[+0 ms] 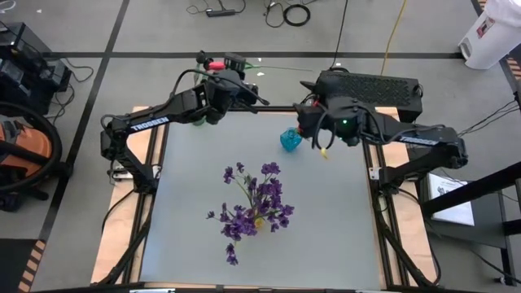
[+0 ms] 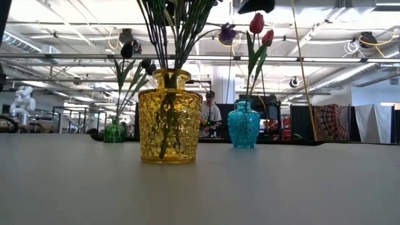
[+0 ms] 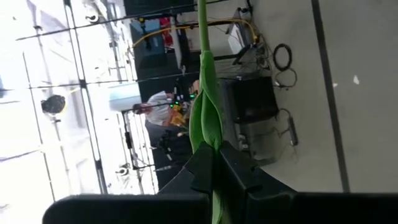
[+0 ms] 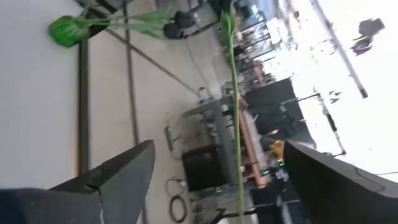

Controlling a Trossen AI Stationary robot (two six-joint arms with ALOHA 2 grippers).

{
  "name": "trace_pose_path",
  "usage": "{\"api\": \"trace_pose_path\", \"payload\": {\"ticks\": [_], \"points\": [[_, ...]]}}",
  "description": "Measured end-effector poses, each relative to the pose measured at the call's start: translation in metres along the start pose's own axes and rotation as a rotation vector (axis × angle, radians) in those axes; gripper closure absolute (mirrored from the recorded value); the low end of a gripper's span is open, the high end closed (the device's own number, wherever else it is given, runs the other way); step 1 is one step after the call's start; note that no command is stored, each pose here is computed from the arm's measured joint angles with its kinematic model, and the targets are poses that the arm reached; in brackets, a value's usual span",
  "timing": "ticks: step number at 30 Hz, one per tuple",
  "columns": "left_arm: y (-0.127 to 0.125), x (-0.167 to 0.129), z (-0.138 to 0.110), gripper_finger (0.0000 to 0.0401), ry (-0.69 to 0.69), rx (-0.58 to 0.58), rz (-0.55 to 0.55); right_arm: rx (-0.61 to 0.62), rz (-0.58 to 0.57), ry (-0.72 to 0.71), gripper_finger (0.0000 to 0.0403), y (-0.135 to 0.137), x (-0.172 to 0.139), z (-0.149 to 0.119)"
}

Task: Sort flowers into vase by color
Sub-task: Put the pink flower into the blue vase

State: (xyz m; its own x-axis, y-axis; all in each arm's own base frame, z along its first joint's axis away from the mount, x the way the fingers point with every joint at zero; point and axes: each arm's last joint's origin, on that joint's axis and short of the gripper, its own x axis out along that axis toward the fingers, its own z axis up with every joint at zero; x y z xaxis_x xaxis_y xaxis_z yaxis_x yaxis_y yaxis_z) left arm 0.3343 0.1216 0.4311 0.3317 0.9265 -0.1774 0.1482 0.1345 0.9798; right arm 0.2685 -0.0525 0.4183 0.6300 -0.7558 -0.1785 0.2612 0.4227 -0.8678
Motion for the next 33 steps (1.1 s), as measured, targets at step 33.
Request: {"api": "trace_pose_path", "payload": {"ticks": [33], "points": [[0.012,-0.029,0.025,0.0389,-0.208,0.027,0.116,-0.049,-0.163,0.045,0.0167,0.0,0.033,0.009]]}}
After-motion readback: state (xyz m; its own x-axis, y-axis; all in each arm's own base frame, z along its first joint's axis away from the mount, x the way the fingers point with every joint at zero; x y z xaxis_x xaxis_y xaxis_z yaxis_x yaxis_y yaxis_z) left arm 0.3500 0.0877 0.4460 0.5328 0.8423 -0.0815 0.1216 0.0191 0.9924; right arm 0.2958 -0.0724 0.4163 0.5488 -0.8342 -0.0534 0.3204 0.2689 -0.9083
